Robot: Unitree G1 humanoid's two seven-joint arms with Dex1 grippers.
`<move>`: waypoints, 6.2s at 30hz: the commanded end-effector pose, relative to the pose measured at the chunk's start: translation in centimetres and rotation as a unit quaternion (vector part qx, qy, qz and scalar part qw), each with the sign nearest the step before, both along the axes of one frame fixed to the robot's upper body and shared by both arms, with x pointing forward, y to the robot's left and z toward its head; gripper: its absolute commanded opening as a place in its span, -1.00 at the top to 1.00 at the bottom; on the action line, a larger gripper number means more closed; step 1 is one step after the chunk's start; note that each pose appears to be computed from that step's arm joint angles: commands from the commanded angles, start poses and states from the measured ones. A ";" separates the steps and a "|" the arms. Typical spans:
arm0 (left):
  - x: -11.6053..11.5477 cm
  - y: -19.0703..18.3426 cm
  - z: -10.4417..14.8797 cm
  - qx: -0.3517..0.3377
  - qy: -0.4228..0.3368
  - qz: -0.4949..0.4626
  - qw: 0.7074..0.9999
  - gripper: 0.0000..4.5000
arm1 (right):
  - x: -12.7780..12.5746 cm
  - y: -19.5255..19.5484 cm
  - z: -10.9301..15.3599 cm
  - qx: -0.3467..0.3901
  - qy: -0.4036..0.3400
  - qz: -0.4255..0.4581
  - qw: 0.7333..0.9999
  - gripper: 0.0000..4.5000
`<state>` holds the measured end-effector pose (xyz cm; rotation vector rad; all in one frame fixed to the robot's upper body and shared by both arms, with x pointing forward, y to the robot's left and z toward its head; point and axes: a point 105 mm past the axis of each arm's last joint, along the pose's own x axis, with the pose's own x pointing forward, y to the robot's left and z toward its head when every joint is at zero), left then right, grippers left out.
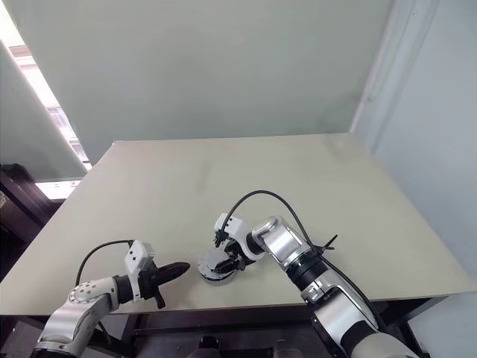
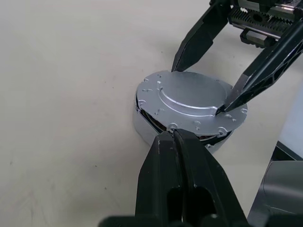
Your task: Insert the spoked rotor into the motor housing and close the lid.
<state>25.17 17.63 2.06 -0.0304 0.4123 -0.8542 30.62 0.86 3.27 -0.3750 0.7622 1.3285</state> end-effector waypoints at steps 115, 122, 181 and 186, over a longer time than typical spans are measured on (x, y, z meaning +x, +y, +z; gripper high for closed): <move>0.7 4.1 0.4 0.045 -0.029 0.058 0.997 1.00 | -2.4 1.4 -1.1 -0.051 0.007 -0.064 0.997 -0.44; 0.7 3.6 0.2 0.040 -0.025 0.051 0.998 1.00 | -2.4 1.6 -1.4 -0.051 0.007 -0.081 0.995 -0.44; -0.1 2.4 -0.6 0.030 -0.008 0.035 0.999 1.00 | -2.4 2.0 -1.6 -0.073 -0.056 -0.060 0.994 -0.44; 0.0 2.3 -0.7 0.030 -0.007 0.033 0.999 1.00 | -2.3 2.0 -1.3 -0.062 -0.058 -0.064 0.994 -0.44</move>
